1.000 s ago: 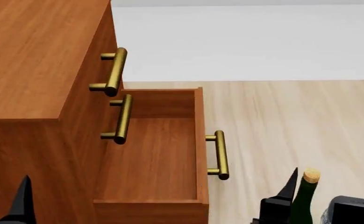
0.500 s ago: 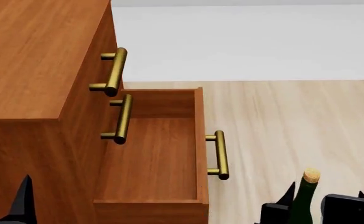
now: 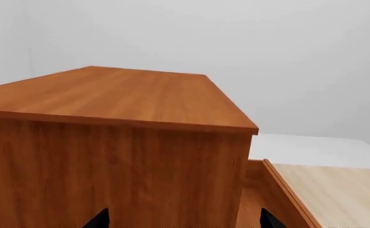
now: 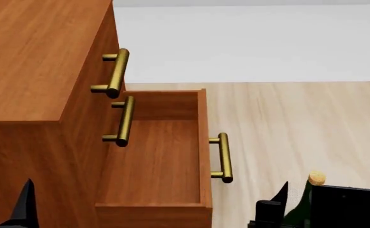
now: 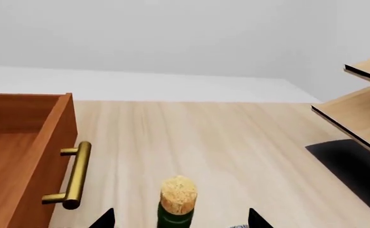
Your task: Put the wine bottle in the bottom drawer of the cabinet.
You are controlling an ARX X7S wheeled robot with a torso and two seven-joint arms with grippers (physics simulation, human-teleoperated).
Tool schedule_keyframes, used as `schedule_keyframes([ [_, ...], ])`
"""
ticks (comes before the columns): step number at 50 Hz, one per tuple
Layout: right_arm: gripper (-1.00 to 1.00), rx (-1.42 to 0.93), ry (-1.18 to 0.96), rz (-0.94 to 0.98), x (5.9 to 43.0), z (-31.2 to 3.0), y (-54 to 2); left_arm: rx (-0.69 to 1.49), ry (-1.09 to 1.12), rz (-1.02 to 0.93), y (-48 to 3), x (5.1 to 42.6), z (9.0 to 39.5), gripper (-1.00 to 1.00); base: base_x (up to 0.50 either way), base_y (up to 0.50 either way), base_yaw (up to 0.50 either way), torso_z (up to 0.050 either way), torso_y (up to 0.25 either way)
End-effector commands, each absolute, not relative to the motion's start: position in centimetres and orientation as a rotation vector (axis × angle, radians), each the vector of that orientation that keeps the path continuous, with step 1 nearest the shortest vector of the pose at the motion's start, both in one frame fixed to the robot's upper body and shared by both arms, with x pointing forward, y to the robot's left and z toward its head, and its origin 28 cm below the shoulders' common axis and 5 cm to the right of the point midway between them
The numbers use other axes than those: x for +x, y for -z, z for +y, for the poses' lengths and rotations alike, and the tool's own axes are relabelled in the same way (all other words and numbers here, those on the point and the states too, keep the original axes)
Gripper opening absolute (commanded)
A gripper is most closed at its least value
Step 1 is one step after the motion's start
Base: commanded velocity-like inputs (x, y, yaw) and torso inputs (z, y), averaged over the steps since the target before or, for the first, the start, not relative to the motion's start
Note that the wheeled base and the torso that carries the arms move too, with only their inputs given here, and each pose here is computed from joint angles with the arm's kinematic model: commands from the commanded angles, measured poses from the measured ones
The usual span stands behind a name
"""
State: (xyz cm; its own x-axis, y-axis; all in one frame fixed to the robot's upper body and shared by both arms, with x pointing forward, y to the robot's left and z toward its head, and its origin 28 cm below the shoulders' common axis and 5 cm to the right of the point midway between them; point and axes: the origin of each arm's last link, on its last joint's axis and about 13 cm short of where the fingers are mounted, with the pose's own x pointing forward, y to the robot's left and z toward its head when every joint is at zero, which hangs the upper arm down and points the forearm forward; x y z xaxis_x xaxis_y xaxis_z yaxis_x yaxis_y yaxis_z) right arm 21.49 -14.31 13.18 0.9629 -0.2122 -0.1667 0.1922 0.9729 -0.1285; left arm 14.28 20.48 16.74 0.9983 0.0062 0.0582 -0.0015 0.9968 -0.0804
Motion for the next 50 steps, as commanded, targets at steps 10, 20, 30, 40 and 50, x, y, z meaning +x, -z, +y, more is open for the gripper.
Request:
schedule_keyframes([
  [10,1.00,-0.112,0.190,0.226,23.4,-14.3,-12.1,-0.077,0.005,-0.046,-16.7,14.3,20.2,1.00,0.00,0.00,0.00,0.000,0.000],
  [20,1.00,-0.121,0.190,0.233,24.0,-14.7,-12.3,-0.077,-0.001,-0.043,-16.5,14.5,20.3,1.00,0.00,0.00,0.00,0.000,0.000],
  [30,1.00,-0.106,0.205,0.239,24.3,-15.0,-11.8,-0.069,-0.003,-0.040,-16.4,14.5,20.2,1.00,0.00,0.00,0.00,0.000,0.000],
  [40,-1.00,-0.091,0.201,0.241,24.8,-15.0,-11.4,-0.072,0.002,-0.031,-16.3,14.6,20.2,1.00,0.00,0.00,0.00,0.000,0.000],
  [50,-1.00,-0.112,0.188,0.247,24.8,-15.0,-11.7,-0.069,0.004,-0.035,-16.3,14.7,20.1,1.00,0.00,0.00,0.00,0.000,0.000],
])
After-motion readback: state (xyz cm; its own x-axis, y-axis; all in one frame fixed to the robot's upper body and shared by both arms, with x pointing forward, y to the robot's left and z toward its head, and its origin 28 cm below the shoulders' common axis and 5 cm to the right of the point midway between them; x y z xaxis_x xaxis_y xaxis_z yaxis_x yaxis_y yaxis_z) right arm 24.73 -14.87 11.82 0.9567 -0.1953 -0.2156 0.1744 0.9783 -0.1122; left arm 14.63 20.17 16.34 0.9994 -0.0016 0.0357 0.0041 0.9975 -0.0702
